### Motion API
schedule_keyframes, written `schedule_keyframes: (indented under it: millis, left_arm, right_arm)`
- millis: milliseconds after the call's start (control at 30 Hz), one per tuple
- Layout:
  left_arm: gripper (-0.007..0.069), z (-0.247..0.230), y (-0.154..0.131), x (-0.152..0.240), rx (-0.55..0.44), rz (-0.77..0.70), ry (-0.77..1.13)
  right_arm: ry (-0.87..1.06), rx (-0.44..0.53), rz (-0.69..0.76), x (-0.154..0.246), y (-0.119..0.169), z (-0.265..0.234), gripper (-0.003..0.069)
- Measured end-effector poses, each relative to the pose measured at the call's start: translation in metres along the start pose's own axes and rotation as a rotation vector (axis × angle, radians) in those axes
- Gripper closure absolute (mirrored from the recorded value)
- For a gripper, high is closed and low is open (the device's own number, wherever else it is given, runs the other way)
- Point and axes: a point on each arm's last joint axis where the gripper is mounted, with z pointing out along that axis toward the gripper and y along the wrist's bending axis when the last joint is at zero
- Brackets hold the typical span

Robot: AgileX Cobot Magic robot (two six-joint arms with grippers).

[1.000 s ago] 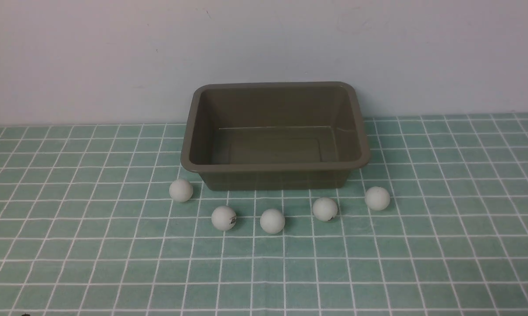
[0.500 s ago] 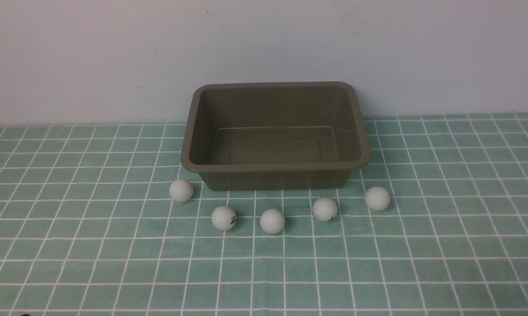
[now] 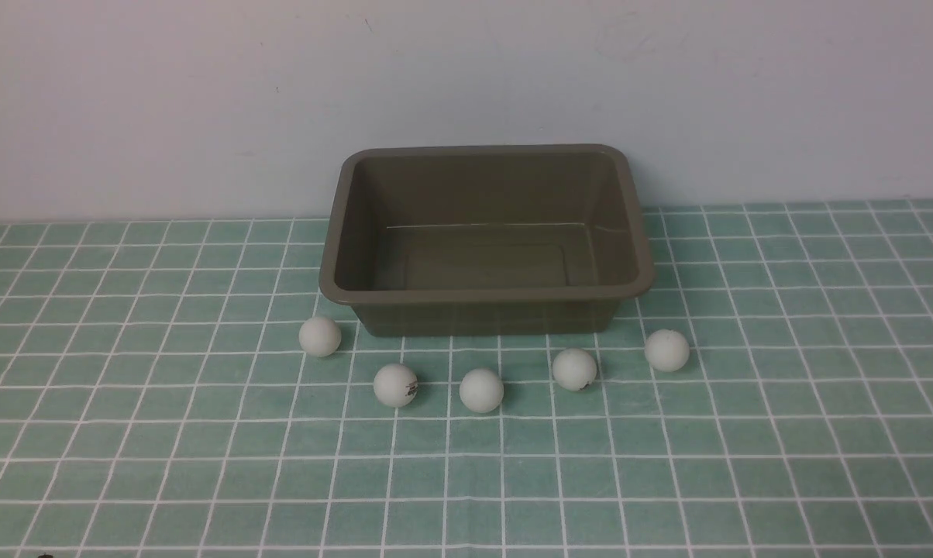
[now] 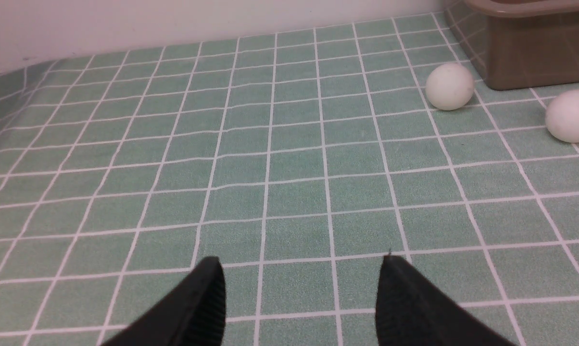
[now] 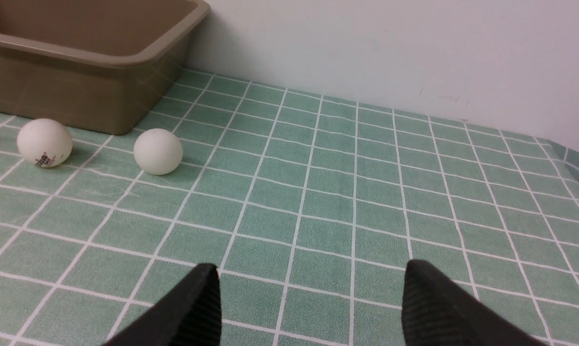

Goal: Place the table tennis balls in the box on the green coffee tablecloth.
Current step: 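Reach for and grasp a ping pong ball on the table beside the basket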

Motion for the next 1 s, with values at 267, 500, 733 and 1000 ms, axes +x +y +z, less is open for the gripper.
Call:
schedule_keyframes:
  millis: [267, 500, 733, 1000]
  left_arm:
    - [0.0242, 0.0, 0.0, 0.0, 0.0, 0.0, 0.0]
    - [0.0242, 0.0, 0.0, 0.0, 0.0, 0.0, 0.0]
    - [0.0242, 0.0, 0.0, 0.0, 0.0, 0.0, 0.0]
    - [0.0242, 0.0, 0.0, 0.0, 0.0, 0.0, 0.0]
  right_arm:
    - [-0.001, 0.0, -0.003, 0.0, 0.0, 0.0, 0.0197]
    - [-0.036, -0.005, 0.076, -0.015, -0.002, -0.005, 0.0197]
    - [-0.184, -0.017, 0.163, -0.085, -0.014, -0.044, 0.0197]
    - [-0.029, -0.089, 0.181, -0.112, -0.015, -0.087, 0.0197]
